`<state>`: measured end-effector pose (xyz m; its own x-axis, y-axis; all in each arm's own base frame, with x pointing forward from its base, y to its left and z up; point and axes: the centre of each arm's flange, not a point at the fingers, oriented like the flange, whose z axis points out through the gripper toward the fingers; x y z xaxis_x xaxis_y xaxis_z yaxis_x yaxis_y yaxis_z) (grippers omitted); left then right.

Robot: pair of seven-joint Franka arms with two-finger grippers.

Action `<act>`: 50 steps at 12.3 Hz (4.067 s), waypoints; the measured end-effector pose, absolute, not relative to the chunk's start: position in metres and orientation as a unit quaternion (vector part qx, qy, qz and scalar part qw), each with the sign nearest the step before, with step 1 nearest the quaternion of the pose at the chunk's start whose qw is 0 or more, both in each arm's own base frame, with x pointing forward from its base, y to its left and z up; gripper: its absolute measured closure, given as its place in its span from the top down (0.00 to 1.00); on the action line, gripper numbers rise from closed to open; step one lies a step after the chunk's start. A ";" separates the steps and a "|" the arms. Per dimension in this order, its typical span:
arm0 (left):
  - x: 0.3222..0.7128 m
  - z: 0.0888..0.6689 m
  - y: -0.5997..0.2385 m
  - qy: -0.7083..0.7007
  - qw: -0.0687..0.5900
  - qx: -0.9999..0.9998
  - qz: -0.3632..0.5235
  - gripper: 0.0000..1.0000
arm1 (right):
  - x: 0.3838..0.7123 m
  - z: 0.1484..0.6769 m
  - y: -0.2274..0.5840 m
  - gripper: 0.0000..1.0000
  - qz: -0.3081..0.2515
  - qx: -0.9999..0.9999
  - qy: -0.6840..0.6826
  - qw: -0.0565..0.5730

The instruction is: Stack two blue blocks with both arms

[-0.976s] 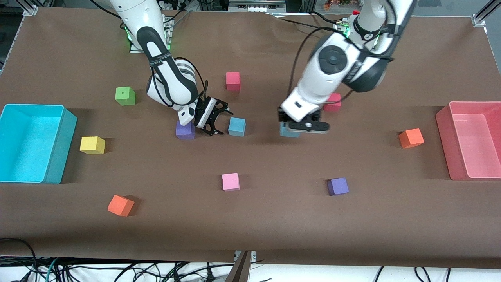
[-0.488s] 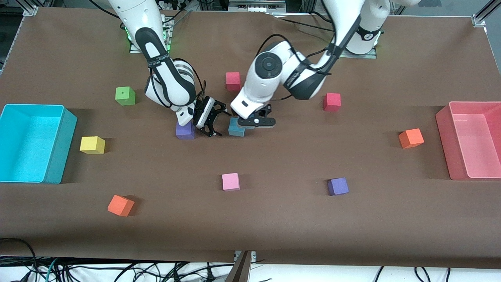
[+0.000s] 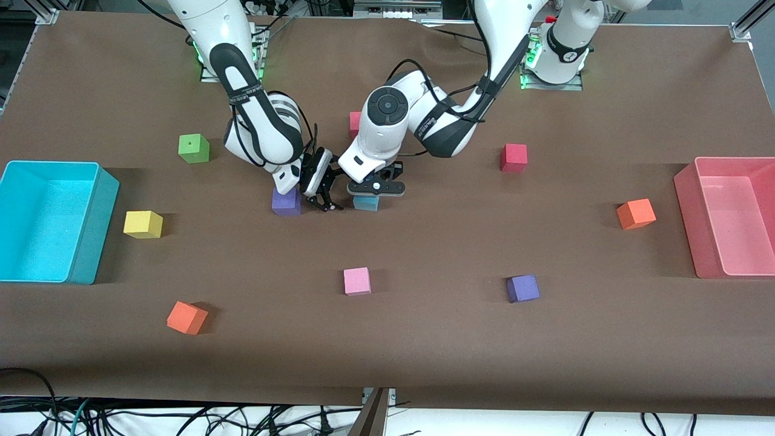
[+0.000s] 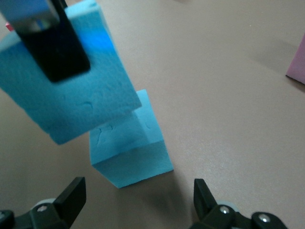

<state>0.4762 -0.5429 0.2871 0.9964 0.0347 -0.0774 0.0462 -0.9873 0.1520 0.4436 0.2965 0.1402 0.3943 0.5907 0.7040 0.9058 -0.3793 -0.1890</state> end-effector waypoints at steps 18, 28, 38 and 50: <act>0.486 0.304 -0.554 0.033 0.062 0.998 -0.006 1.00 | 0.444 0.143 0.290 1.00 -0.276 -0.785 -0.477 0.283; 0.590 0.456 -0.333 0.112 0.019 0.991 -0.071 1.00 | 0.413 0.222 0.243 1.00 -0.258 -0.854 -0.312 0.327; 0.579 0.551 -0.040 0.049 -0.016 0.996 -0.074 1.00 | 0.439 0.283 0.208 1.00 -0.039 -0.867 -0.203 0.454; 0.568 0.557 -0.001 0.040 -0.017 0.996 -0.072 1.00 | 0.546 0.541 0.084 1.00 0.086 -0.996 -0.010 0.012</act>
